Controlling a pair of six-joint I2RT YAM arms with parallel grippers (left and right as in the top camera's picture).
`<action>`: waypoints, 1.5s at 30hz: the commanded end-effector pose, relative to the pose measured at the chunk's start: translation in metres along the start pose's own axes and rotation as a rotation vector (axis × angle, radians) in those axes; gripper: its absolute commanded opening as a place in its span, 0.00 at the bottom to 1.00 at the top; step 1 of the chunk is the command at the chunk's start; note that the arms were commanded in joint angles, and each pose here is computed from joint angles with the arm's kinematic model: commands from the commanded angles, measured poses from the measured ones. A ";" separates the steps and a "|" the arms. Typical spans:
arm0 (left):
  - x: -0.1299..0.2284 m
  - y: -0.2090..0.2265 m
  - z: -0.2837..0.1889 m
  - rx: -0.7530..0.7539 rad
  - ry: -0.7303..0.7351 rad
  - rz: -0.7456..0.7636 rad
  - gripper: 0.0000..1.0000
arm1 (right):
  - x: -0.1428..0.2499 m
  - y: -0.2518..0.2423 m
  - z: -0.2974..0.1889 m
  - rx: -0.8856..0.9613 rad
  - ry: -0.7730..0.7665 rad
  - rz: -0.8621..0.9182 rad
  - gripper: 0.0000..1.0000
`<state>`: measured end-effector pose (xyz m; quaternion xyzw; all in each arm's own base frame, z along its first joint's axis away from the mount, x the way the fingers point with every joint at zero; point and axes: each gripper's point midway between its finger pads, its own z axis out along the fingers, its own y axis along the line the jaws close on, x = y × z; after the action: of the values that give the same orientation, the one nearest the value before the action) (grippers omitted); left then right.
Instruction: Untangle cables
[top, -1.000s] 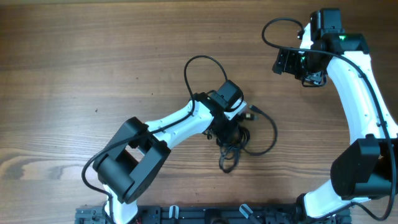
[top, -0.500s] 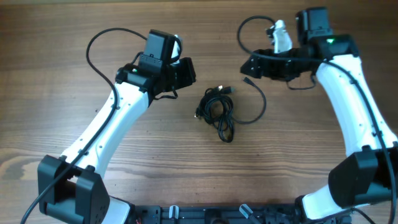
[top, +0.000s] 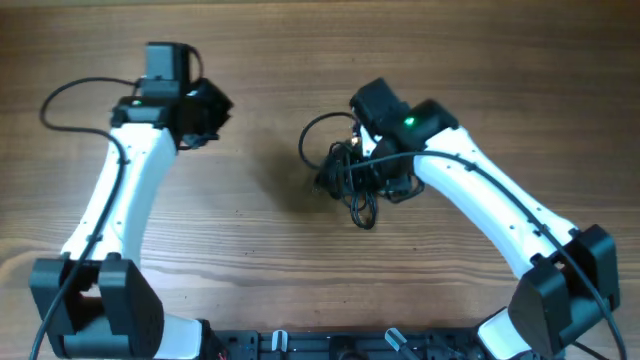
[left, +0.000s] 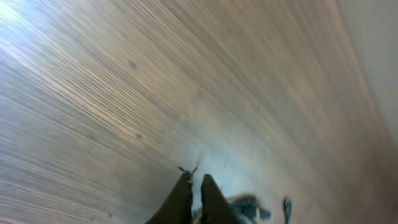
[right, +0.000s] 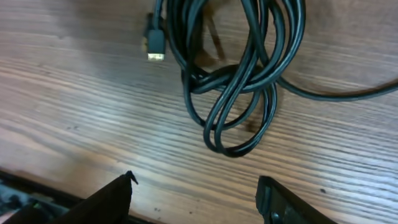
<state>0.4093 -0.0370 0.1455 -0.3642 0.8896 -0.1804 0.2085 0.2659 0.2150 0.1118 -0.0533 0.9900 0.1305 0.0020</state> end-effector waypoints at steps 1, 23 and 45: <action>-0.021 0.013 -0.004 -0.013 -0.045 -0.064 0.16 | -0.003 -0.004 0.016 0.025 -0.043 0.006 0.64; -0.025 0.011 0.002 -0.003 -0.054 -0.061 0.43 | -0.016 -0.026 0.086 0.089 -0.038 -0.097 0.36; 0.080 -0.108 -0.035 0.694 0.411 0.392 0.45 | -0.056 0.096 -0.139 -0.533 -0.297 -0.482 0.04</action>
<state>0.4110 -0.1423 0.1984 -0.0741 0.8661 -0.4556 0.1919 0.3263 0.2695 0.2448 -0.2171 0.9144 0.2958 0.1709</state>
